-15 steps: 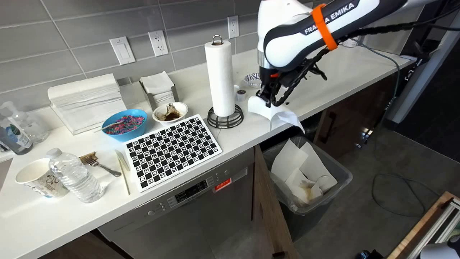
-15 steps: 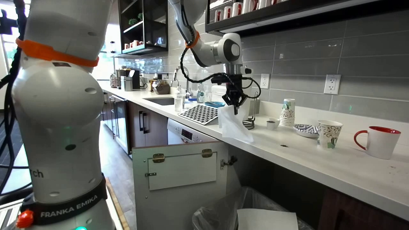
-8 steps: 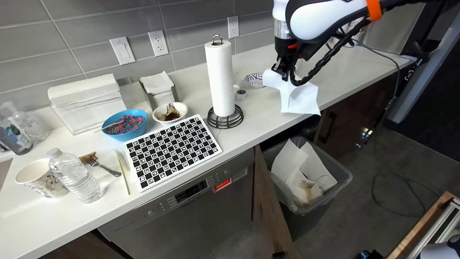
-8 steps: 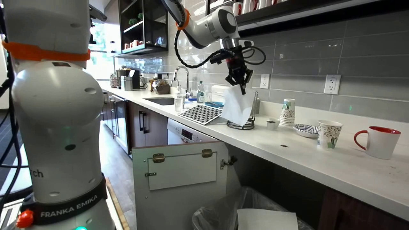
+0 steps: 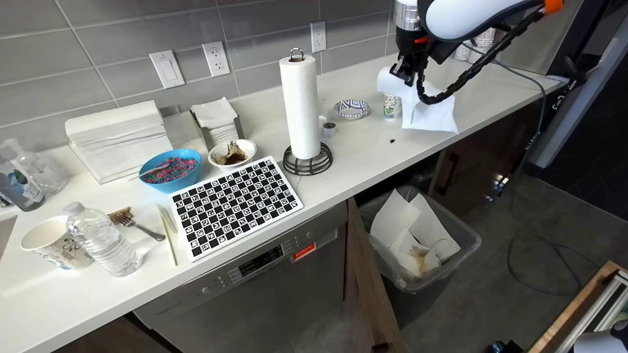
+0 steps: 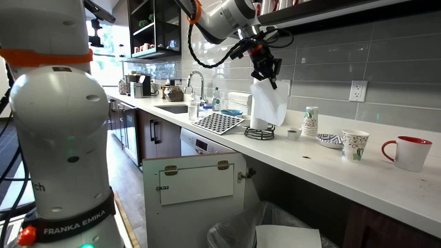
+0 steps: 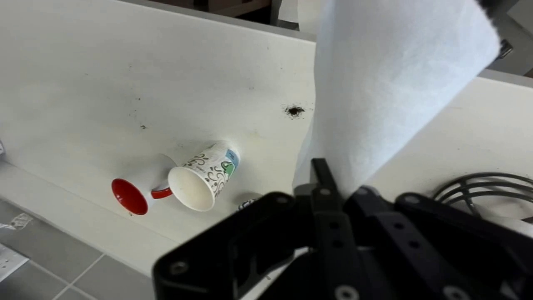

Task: Use the white napkin to wipe the counter.

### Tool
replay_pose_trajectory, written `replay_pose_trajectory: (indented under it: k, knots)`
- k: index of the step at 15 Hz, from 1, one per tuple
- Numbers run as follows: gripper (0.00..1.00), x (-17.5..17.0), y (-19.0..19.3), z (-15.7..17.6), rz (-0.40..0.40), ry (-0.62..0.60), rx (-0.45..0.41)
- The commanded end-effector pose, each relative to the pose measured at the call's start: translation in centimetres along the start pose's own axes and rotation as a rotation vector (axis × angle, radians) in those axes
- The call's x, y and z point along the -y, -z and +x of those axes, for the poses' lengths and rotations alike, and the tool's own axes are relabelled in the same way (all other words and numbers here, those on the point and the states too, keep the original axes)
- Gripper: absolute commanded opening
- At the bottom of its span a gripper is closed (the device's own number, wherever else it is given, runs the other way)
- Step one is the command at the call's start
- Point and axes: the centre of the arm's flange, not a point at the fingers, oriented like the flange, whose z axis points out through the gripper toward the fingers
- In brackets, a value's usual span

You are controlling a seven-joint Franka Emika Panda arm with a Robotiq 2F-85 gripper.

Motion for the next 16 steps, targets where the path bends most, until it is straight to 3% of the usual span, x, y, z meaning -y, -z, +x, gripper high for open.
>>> replay_pose_trajectory:
  k: [1, 16]
  knots:
    - [0.00, -1.2, -0.8, -1.1, -0.057, -0.025, -0.024]
    - [0.00, -6.7, -7.0, 1.6, 0.017, -0.133, -0.162]
